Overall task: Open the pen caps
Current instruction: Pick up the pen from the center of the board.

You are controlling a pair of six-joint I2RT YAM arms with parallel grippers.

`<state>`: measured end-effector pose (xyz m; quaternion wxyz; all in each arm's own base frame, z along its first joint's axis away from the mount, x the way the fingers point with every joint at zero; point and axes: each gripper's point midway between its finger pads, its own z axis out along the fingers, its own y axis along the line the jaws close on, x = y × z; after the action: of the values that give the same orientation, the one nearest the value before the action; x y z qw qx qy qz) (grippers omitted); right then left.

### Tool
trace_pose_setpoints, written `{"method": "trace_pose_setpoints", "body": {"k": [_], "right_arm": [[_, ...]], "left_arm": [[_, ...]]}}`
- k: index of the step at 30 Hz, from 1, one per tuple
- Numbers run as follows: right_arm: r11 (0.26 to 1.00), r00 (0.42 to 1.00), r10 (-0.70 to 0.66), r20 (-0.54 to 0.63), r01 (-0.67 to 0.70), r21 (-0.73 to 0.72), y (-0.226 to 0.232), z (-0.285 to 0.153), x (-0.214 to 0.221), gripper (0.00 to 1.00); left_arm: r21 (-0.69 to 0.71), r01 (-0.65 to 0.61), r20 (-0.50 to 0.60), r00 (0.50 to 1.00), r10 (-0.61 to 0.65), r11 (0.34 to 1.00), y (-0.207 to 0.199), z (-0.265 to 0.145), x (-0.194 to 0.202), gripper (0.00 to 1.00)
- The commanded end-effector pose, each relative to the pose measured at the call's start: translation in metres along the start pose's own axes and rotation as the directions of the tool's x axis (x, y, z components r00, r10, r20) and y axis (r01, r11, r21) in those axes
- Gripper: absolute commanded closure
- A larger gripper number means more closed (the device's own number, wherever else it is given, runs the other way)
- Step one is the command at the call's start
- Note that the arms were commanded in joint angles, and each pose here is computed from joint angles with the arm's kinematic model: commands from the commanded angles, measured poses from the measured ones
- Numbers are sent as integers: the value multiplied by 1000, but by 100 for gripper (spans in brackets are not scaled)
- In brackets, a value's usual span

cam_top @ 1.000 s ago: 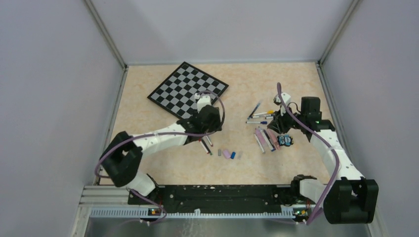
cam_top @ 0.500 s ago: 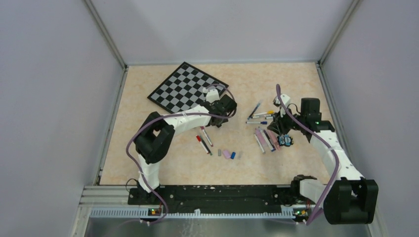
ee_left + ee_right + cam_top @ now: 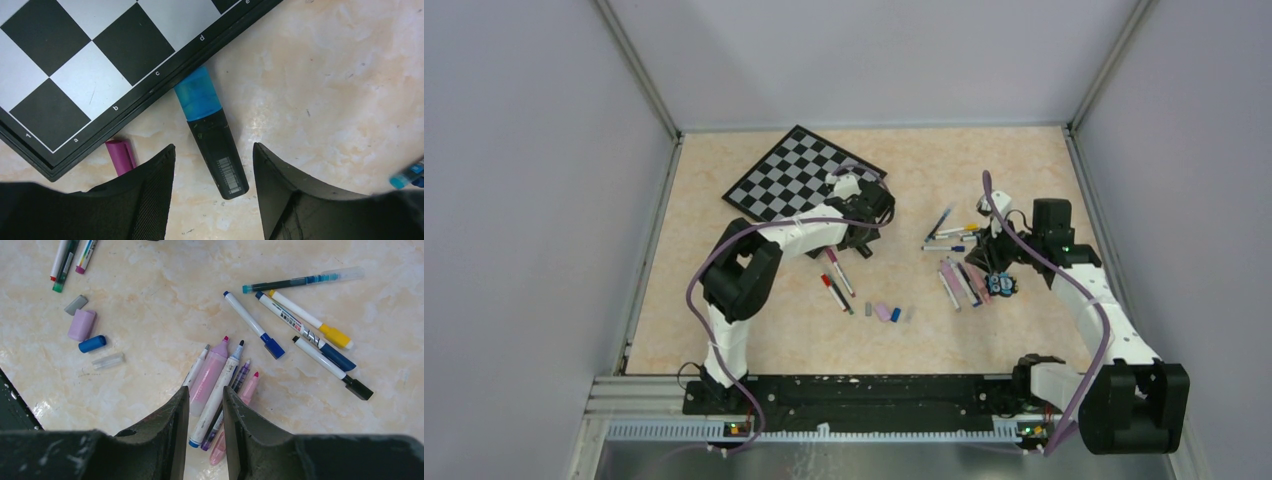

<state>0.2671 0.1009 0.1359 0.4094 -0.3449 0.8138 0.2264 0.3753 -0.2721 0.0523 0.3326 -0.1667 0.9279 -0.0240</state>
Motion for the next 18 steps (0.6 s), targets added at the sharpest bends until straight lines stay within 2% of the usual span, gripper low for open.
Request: {"method": "trace_pose_setpoints", "body": {"k": [1,18], "right_arm": [[1000,999,-30,21,30,8,-2,-1,-2,70],[1000,1000,-23,15,23,1,-1,1,1,70]], "left_arm": [[12,20,-10,1000,-20,1000,-7,6,-2,38],[-19,2,-85,996,-4,1000,-2,24,18,40]]}}
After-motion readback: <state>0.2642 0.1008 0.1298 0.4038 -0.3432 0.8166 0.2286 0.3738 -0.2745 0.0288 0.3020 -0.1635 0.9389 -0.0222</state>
